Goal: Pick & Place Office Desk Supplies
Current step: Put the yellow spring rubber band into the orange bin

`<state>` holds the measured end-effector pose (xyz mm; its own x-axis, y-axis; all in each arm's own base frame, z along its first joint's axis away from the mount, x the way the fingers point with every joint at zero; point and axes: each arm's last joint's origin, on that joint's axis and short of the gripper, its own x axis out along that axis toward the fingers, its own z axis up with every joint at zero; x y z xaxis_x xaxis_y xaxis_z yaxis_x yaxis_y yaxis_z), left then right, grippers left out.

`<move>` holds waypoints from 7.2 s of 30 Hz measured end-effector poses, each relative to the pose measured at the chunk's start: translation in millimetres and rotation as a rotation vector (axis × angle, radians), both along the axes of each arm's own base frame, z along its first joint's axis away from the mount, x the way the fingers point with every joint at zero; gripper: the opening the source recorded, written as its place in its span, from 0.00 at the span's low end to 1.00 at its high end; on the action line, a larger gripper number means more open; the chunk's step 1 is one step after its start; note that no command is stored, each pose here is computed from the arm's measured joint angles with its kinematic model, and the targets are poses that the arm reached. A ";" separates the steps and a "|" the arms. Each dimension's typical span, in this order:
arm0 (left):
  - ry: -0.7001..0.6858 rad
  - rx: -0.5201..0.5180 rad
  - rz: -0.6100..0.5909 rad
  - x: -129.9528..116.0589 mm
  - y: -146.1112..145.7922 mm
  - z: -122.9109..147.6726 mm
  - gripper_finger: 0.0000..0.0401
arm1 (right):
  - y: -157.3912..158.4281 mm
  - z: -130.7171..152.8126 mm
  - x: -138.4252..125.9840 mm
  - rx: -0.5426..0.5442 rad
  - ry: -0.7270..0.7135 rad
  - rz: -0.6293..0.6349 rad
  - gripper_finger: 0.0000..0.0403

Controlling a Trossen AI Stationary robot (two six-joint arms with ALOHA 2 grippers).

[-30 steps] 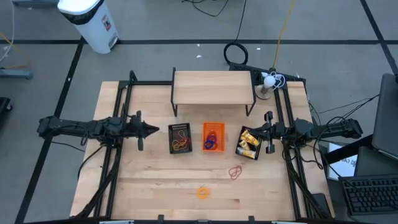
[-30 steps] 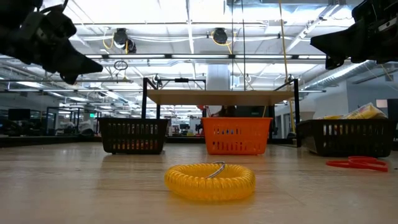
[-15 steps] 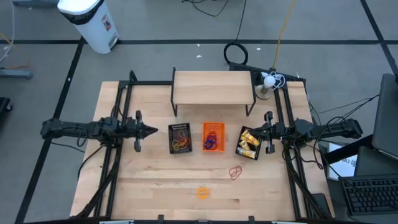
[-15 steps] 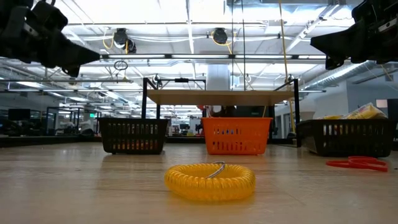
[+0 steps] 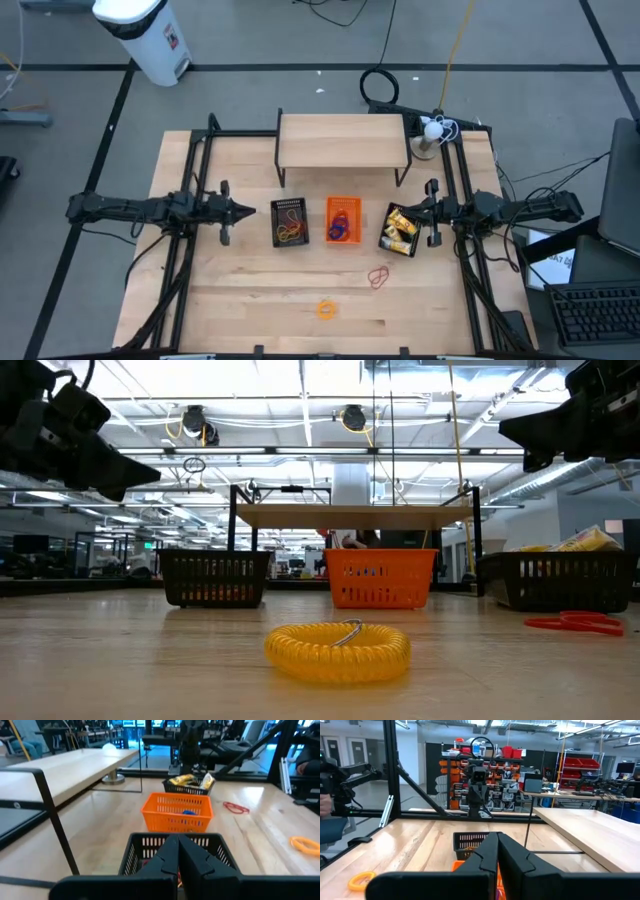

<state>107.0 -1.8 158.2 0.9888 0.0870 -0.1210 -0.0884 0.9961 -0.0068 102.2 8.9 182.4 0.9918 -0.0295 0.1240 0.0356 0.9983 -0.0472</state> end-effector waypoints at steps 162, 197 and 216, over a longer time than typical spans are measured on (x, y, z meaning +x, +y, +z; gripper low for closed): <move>0.205 -0.240 -0.019 -5.3 -3.7 8.1 0.05 | 198.9 38.3 267.4 0.091 0.556 0.245 0.01; -0.085 0.099 0.126 -0.5 1.9 38.2 0.05 | 16.0 56.3 65.2 -0.034 -0.031 -0.005 0.00; -0.083 -0.008 0.118 -0.5 1.5 36.4 0.05 | 7.6 23.8 34.6 -0.074 -0.104 -0.030 0.00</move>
